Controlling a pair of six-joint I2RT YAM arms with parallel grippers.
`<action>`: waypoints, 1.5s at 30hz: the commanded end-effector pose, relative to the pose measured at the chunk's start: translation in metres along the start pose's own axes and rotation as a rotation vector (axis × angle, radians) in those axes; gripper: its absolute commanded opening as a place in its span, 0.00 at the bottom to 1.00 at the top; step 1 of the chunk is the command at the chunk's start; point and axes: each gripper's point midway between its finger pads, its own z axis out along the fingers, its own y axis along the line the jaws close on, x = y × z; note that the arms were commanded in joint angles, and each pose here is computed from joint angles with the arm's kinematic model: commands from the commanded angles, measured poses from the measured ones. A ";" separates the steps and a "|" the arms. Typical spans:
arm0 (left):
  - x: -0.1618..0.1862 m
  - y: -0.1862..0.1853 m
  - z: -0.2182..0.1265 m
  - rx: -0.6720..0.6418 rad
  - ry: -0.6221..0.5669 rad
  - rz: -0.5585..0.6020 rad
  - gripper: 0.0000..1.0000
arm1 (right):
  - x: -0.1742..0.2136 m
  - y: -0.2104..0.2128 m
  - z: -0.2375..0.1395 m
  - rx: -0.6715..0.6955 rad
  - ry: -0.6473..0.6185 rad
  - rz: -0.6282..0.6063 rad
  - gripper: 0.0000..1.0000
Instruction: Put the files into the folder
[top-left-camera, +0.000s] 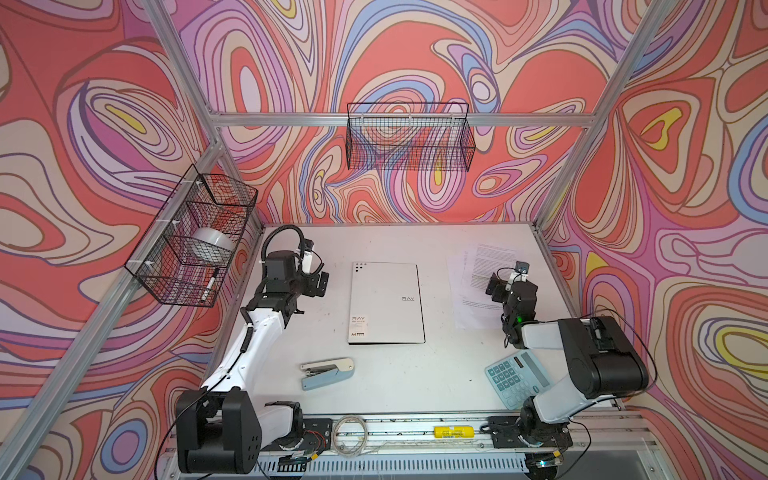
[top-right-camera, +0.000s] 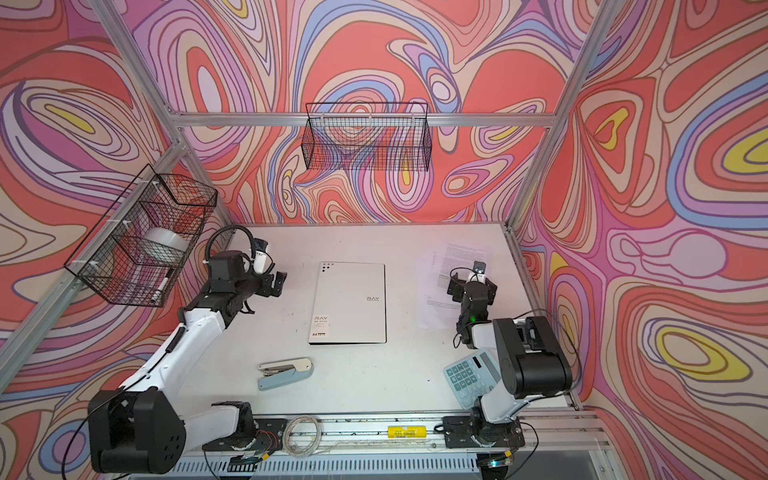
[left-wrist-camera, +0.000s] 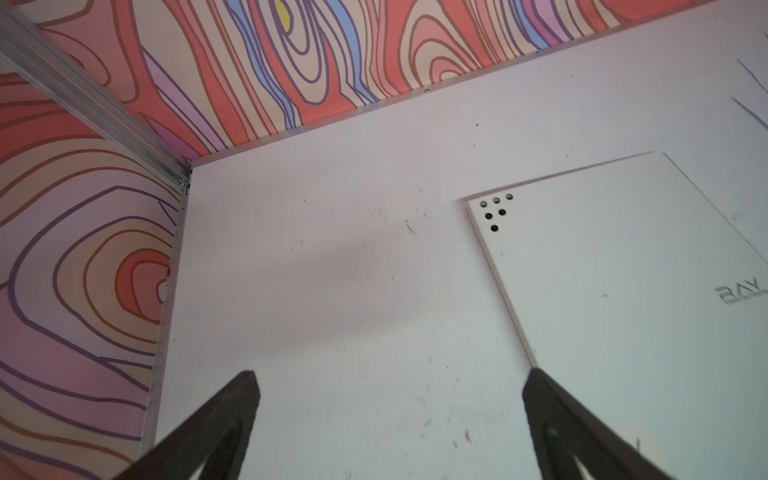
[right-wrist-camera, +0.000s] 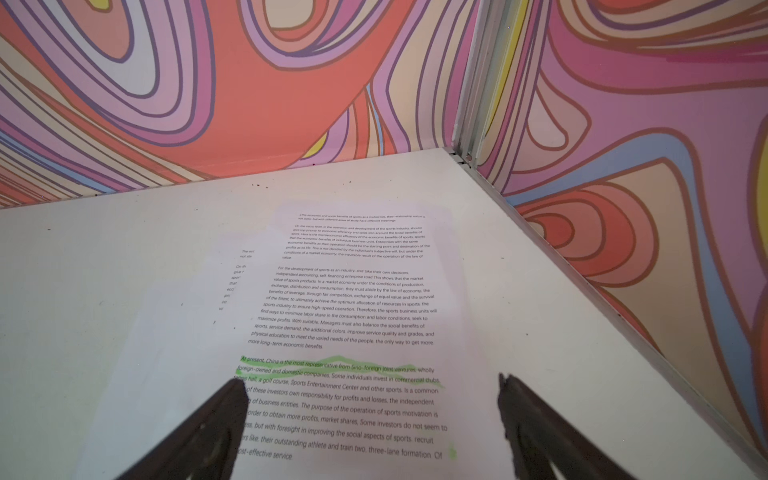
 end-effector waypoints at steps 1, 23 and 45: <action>0.025 -0.030 -0.038 0.140 0.163 0.091 1.00 | -0.024 -0.001 -0.003 0.022 0.058 0.059 0.98; 0.099 -0.192 -0.018 0.268 0.448 0.970 1.00 | 0.012 0.081 -0.095 -0.376 0.772 0.382 0.98; 0.136 -0.224 0.016 0.161 0.264 1.119 1.00 | -0.001 0.113 -0.115 -0.584 0.797 0.455 0.99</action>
